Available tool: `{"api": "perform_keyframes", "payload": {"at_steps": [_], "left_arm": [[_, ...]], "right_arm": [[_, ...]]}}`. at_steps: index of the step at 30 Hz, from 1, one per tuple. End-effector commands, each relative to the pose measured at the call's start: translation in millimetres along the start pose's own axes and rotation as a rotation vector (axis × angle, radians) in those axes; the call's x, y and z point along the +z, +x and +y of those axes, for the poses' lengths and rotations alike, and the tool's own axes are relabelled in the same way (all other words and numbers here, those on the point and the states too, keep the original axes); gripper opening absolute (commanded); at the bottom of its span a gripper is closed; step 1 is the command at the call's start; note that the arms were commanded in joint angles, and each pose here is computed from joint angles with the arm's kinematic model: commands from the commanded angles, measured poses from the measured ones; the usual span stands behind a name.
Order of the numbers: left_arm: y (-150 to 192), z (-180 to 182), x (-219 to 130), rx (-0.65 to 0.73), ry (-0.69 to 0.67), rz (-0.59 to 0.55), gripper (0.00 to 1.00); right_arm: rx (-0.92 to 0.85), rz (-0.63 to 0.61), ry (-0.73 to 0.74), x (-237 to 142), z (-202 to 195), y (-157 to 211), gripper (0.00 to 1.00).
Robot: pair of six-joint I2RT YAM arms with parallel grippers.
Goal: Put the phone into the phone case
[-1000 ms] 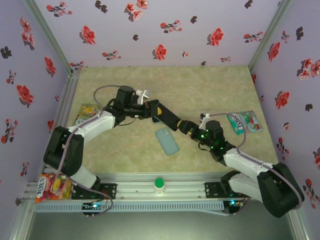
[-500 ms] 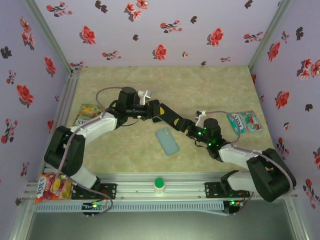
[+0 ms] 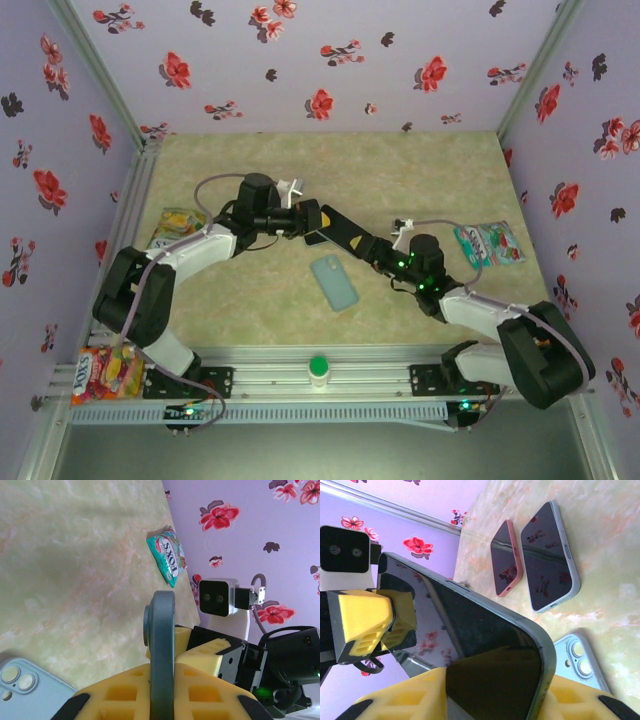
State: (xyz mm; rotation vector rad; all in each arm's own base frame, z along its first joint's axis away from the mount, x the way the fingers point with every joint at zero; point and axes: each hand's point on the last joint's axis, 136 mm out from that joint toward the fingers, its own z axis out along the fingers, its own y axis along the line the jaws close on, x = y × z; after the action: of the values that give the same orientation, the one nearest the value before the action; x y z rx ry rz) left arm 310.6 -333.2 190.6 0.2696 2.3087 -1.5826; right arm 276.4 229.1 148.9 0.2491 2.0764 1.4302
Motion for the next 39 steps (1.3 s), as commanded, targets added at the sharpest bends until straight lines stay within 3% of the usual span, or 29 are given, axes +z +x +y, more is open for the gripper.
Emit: {"api": "perform_keyframes", "payload": {"at_steps": [1, 4, 8, 14, 17, 33, 39], "left_arm": [[2, 10, 9, 0.000, -0.028, 0.010, 0.00], [3, 15, 12, -0.008, -0.034, 0.019, 0.00], [5, 23, 15, -0.018, -0.050, 0.023, 0.03], [5, 33, 19, -0.027, -0.074, 0.016, 0.25], [5, 39, 21, -0.036, -0.083, 0.015, 0.29], [2, 53, 28, -0.055, -0.062, -0.024, 0.43], [3, 57, 26, -0.060, -0.064, -0.034, 0.42]], "right_arm": [[-0.097, -0.027, -0.142, -6, 50, -12, 0.35], [-0.113, -0.028, -0.130, -10, 51, -12, 0.33], [-0.123, -0.024, -0.113, -13, 50, -10, 0.21], [-0.113, -0.022, -0.114, -18, 52, -7, 0.05], [-0.111, -0.020, -0.112, -20, 53, -5, 0.00], [-0.115, 0.026, -0.099, -19, 61, 11, 0.00], [-0.132, 0.023, -0.112, -21, 72, 9, 0.00]]}}
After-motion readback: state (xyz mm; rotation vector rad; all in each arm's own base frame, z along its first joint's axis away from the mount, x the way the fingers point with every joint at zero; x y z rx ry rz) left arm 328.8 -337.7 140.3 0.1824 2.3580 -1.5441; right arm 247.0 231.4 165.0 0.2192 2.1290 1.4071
